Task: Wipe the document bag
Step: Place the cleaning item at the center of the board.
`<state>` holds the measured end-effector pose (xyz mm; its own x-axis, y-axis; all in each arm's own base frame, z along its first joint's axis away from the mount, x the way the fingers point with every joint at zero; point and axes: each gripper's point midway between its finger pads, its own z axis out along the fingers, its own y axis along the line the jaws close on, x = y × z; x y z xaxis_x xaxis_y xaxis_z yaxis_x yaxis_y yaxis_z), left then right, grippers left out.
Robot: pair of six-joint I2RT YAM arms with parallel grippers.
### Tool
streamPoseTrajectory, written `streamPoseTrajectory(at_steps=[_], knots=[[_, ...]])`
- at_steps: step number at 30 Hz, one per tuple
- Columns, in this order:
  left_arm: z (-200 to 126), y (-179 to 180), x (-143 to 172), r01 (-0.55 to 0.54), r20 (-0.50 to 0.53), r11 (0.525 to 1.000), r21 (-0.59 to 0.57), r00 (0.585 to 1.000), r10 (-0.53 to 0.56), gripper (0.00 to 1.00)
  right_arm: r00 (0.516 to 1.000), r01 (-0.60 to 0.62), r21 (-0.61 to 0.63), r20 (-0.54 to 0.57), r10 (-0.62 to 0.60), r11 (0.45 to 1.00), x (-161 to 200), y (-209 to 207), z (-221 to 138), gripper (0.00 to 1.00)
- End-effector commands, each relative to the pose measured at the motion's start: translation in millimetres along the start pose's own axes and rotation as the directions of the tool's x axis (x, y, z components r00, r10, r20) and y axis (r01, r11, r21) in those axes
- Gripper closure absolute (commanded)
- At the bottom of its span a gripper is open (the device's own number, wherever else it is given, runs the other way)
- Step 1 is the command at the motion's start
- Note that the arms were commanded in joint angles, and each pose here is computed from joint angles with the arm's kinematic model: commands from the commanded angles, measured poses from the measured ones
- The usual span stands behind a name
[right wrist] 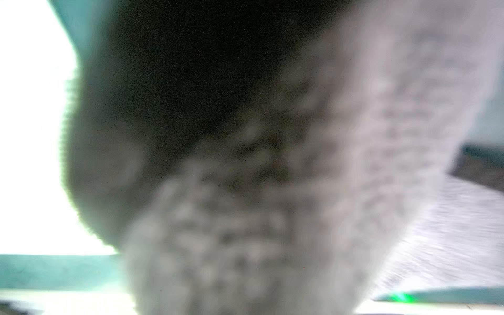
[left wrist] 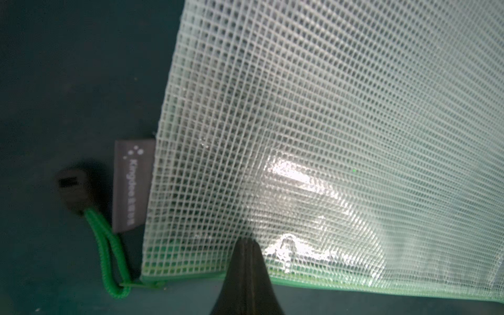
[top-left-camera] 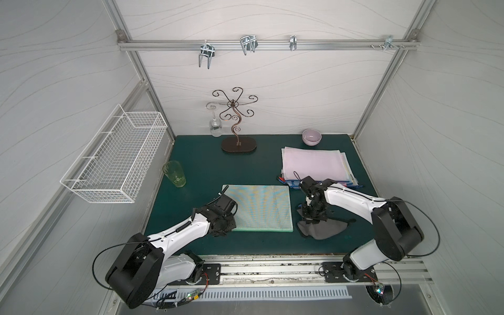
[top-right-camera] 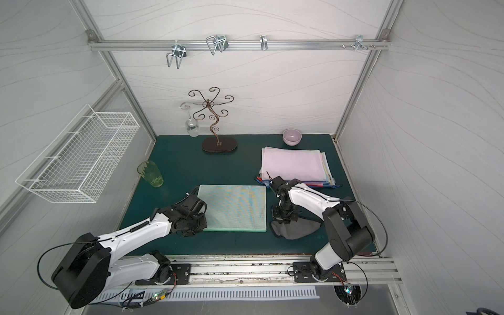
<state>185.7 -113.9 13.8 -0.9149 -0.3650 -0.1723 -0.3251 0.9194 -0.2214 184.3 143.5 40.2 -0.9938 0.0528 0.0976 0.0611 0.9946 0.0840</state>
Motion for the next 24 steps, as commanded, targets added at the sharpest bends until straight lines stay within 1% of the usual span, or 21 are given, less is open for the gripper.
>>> streamPoseTrajectory(at_steps=[1,3,4,5,7,10,12,15,18,21,24], knots=[[-3,-9,-8,-0.023,0.013,1.0,0.022,1.0,0.022,1.0,0.999,-0.049,0.011,0.019,0.049,0.999,-8,-12,-4,0.8],[-8,-16,-12,-0.043,0.023,0.998,0.035,0.999,0.042,1.0,1.0,-0.005,-0.053,0.013,0.005,0.999,-9,1,-10,0.25],[-13,-20,-15,-0.056,0.033,0.997,0.047,0.998,0.055,1.0,1.0,0.011,-0.07,0.01,-0.01,0.997,-8,6,-15,0.03],[-18,-25,-18,-0.068,0.044,0.996,0.064,0.997,0.066,1.0,1.0,0.026,-0.074,0.017,-0.024,0.997,-7,9,-20,0.01],[-31,-36,-26,-0.095,0.076,0.99,0.102,0.993,0.087,0.99,0.999,0.032,-0.082,0.027,-0.03,0.996,-6,11,-28,0.01],[-54,-56,-35,-0.148,0.129,0.974,0.173,0.984,0.126,0.81,0.999,0.031,-0.102,0.028,-0.029,0.994,-2,13,-35,0.01],[-67,-68,-39,-0.186,0.161,0.961,0.204,0.975,0.155,0.77,0.999,0.03,-0.115,0.026,-0.027,0.993,-1,15,-37,0.01],[-83,-90,-40,-0.249,0.193,0.934,0.257,0.96,0.202,0.74,1.0,0.01,-0.085,0.016,-0.009,0.996,-2,9,-29,0.01],[-92,-120,-35,-0.327,0.219,0.888,0.324,0.939,0.265,0.74,1.0,-0.021,-0.036,0.0,0.021,0.999,-7,-1,-14,0.01],[-94,-158,-24,-0.395,0.222,0.822,0.41,0.918,0.33,0.74,0.998,-0.056,-0.035,0.014,0.057,0.998,-13,-7,-7,0.01],[-95,-200,-8,-0.48,0.244,0.741,0.469,0.877,0.414,0.75,0.995,-0.095,-0.03,0.011,0.095,0.995,-15,-15,-3,0.01]])
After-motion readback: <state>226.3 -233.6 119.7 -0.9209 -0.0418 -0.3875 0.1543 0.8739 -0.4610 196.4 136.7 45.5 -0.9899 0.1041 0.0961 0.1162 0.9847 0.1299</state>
